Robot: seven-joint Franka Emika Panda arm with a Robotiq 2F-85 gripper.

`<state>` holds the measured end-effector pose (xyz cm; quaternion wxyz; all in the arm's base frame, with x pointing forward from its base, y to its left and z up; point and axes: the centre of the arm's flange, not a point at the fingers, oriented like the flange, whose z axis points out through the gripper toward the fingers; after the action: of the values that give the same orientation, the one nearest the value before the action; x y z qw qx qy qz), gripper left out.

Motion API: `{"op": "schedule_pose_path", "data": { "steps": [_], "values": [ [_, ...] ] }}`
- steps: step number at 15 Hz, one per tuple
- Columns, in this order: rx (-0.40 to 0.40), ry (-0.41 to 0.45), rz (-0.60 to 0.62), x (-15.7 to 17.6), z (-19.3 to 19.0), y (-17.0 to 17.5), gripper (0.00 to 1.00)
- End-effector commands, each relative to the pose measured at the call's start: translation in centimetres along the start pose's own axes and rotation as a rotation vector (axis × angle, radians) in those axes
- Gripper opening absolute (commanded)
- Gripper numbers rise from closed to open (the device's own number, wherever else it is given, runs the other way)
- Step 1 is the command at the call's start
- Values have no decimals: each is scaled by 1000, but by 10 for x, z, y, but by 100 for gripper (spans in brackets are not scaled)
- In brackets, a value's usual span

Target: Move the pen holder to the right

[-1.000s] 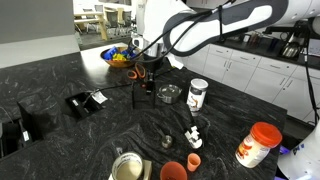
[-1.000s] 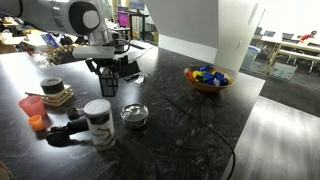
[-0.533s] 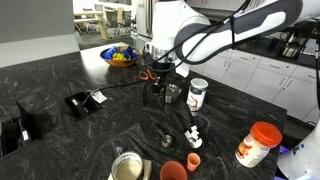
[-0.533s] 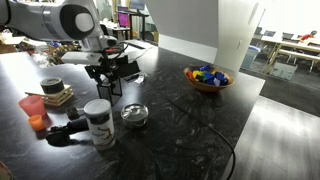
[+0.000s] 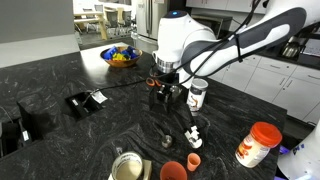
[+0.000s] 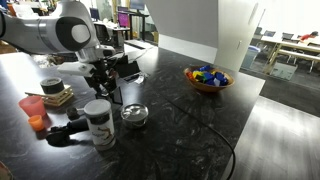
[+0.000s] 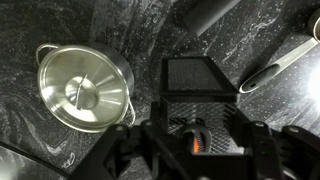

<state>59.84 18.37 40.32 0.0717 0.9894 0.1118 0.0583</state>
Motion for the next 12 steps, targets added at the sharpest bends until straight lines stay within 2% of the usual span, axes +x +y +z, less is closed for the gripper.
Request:
{"op": "schedule_pose_path", "data": {
  "steps": [1, 10, 11, 12],
  "values": [
    [-16, 49, 16, -10, 4, 2, 40],
    [11, 58, 21, -17, 13, 0, 40],
    [15, 58, 21, -17, 13, 0, 43],
    [18, 61, 26, -17, 13, 0, 87]
  ]
}}
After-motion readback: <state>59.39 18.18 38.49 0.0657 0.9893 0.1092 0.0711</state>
